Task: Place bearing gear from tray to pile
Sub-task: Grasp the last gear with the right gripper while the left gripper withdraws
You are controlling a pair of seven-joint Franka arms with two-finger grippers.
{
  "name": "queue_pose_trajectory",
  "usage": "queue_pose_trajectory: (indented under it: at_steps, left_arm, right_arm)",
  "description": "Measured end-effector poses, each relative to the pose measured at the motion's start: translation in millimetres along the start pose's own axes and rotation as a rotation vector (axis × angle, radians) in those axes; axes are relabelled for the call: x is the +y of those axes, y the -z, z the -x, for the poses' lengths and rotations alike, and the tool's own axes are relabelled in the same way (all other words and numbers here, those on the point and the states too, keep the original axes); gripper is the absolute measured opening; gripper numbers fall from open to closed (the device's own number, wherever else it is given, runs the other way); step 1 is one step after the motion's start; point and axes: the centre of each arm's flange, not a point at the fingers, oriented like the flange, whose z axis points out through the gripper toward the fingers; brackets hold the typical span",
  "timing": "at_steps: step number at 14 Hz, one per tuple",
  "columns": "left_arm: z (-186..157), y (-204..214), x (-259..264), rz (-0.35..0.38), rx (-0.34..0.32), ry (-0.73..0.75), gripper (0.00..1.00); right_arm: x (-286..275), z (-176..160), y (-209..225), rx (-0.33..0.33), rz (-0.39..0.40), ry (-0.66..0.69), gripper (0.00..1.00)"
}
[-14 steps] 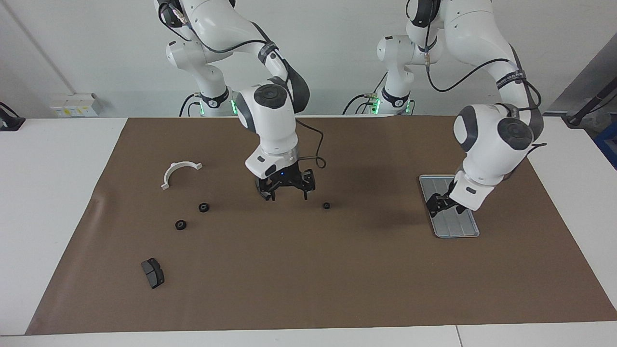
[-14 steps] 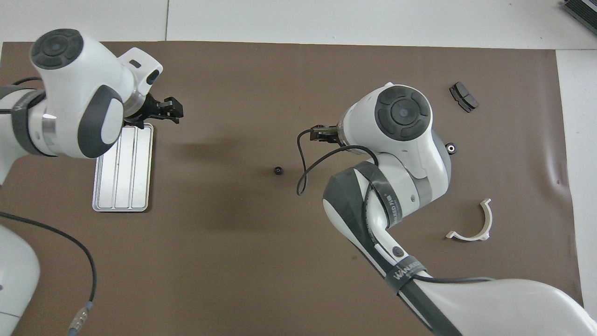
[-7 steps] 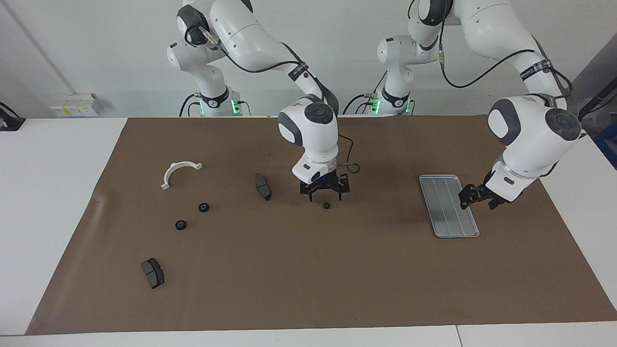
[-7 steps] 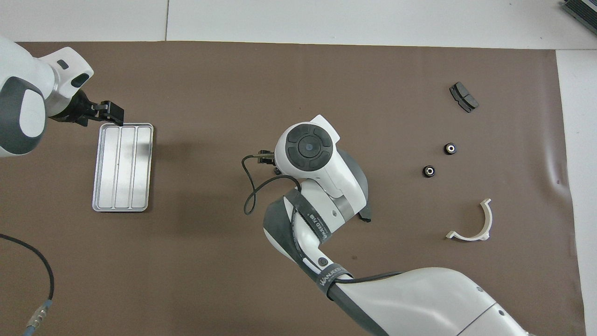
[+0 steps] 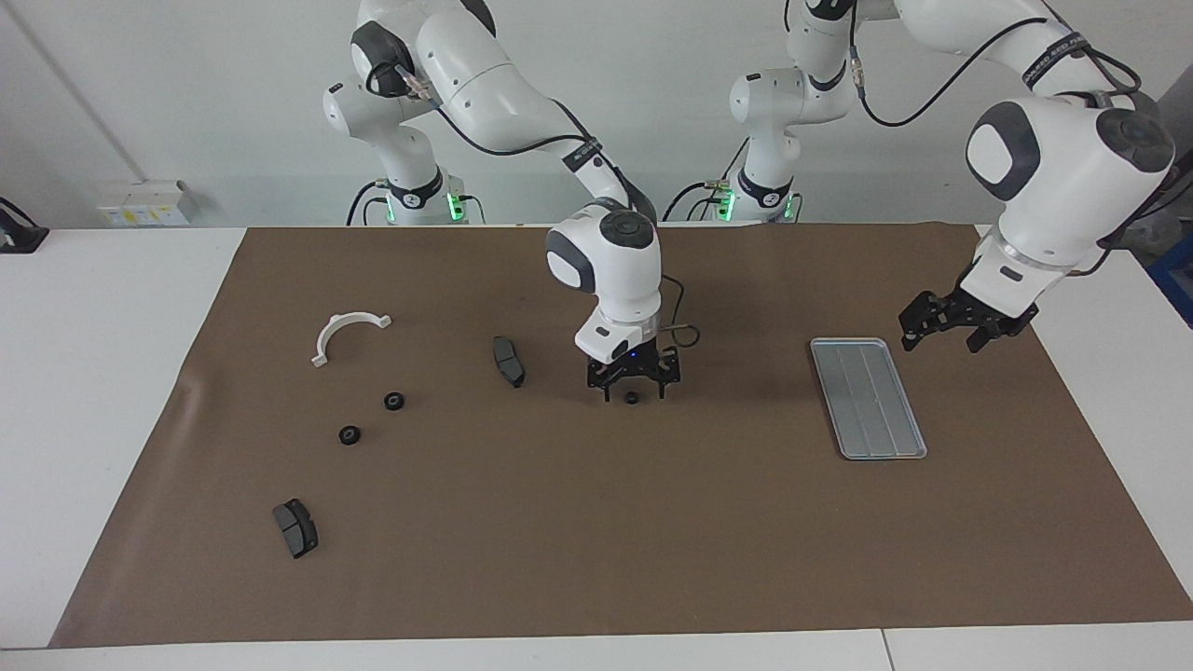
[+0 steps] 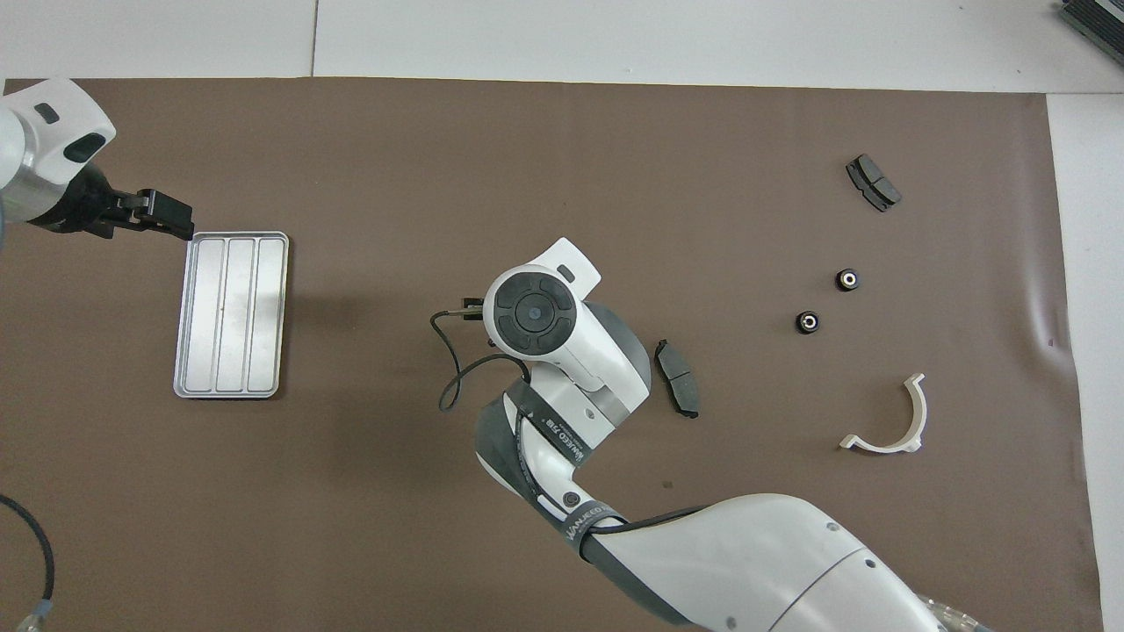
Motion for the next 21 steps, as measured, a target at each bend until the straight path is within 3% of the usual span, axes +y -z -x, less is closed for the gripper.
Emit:
queue_pose_trajectory:
  at_steps: [2,3,5,12,21]
  left_arm:
    - [15,33,9,-0.002,0.021,-0.012,1.0]
    - [21,44,16,-0.002,0.025,-0.023,1.0]
    - [25,50,34,-0.001,0.026,-0.05,1.0]
    - [27,24,59,0.003,0.01,-0.075,1.0]
    - [38,17,22,-0.003,0.017,-0.029,1.0]
  right_arm:
    - [0,4,-5,-0.009,0.006,0.004,0.81]
    - [1,6,-10,-0.016,0.011,0.005,0.81]
    - [3,11,-17,-0.028,0.02,0.007,0.7]
    - [5,14,-19,-0.049,0.041,0.01,0.68]
    - [0,21,-17,-0.065,0.058,0.024,0.64]
